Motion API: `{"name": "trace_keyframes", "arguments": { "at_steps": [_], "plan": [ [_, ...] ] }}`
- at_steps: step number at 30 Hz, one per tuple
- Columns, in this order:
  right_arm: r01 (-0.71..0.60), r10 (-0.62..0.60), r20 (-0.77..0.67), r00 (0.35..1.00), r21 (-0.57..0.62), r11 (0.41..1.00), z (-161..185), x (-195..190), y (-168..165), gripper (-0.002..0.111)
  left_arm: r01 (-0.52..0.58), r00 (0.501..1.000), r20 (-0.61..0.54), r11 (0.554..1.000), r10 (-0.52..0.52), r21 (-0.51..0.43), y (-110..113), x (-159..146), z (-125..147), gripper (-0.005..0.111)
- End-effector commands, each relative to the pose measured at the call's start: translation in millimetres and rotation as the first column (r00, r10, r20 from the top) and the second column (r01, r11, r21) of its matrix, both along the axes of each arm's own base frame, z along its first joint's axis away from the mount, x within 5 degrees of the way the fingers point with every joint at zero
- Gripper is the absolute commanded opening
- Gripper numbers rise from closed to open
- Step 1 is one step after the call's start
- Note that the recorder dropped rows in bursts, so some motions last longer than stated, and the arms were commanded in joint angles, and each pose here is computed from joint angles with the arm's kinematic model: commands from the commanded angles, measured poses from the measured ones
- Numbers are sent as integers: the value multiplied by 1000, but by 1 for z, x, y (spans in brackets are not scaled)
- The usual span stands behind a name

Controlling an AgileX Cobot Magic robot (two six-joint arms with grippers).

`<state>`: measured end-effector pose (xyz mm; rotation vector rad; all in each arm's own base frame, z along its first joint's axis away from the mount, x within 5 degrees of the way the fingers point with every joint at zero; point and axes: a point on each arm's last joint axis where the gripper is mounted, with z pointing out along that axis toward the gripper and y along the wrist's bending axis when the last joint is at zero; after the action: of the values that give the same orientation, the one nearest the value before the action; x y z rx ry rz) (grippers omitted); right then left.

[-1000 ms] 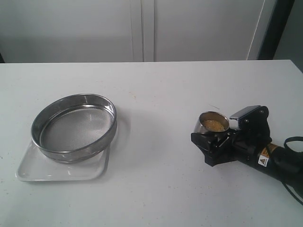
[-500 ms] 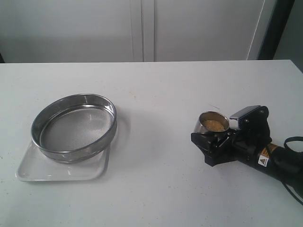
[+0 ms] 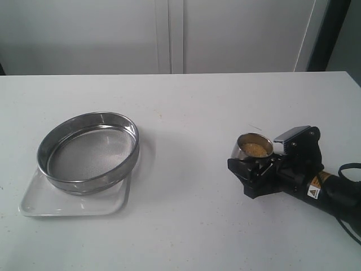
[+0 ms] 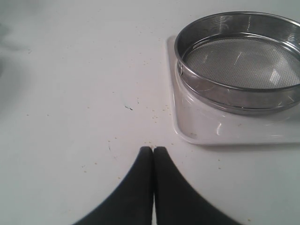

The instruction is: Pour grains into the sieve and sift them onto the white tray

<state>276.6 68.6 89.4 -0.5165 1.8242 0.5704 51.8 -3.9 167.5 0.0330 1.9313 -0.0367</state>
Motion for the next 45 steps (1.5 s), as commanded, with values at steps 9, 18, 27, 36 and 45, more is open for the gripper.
{"name": "trace_keyframes", "arguments": {
  "at_steps": [9,18,27,36,45],
  "plan": [
    [0,-5,84,996,56,998,23,6,1,0,0,1000,1,1000,0,-7,0,0,-1,0],
    [-45,40,121,992,39,998,57,10,12,0,0,1000,1,1000,0,-7,0,0,-1,0],
    [-125,127,109,986,-28,992,93,14,45,0,0,1000,1,1000,0,-7,0,0,-1,0],
    [-164,161,99,982,21,986,112,20,66,0,0,1000,1,1000,0,-7,0,0,-1,0],
    [-194,192,62,980,40,980,118,24,70,0,0,1000,1,1000,0,-7,0,0,-1,0]
  ]
}}
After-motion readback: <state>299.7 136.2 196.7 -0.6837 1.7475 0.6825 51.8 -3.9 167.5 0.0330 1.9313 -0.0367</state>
